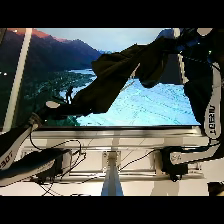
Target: Fold the clothes and pants, and hang the long-sleeved shirts on hangers.
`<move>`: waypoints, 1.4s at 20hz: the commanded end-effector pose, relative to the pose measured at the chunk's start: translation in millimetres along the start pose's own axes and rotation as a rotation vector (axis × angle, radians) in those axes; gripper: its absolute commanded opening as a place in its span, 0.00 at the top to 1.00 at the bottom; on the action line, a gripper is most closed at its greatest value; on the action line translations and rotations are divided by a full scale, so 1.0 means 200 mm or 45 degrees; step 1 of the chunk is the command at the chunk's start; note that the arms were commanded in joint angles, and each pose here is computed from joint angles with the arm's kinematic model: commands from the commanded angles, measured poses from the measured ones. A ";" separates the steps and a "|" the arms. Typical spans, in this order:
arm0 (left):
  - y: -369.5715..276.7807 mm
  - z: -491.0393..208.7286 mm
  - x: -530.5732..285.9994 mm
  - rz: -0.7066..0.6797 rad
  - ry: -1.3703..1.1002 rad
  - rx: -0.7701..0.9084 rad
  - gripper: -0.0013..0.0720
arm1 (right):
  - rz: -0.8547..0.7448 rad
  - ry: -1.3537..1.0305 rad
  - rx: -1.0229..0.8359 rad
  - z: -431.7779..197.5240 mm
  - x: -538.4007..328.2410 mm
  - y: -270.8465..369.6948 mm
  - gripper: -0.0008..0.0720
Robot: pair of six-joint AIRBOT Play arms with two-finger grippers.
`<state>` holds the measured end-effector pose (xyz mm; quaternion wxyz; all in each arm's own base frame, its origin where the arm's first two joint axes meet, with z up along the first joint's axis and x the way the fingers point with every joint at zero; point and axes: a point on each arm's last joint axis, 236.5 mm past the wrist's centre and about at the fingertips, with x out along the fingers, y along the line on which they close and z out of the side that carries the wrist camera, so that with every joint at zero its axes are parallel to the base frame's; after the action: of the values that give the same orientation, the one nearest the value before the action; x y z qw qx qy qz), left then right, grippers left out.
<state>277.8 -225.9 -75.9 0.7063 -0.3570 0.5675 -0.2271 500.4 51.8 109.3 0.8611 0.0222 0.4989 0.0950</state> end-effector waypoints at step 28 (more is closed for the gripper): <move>0.97 0.87 -1.77 1.136 -0.328 -0.093 0.96 | -0.402 0.123 0.638 -0.98 -0.35 -0.72 0.95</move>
<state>398.4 179.8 79.6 0.8540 -0.1438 0.4837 0.1268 377.3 -131.4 103.6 0.8377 0.1416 0.5012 -0.1640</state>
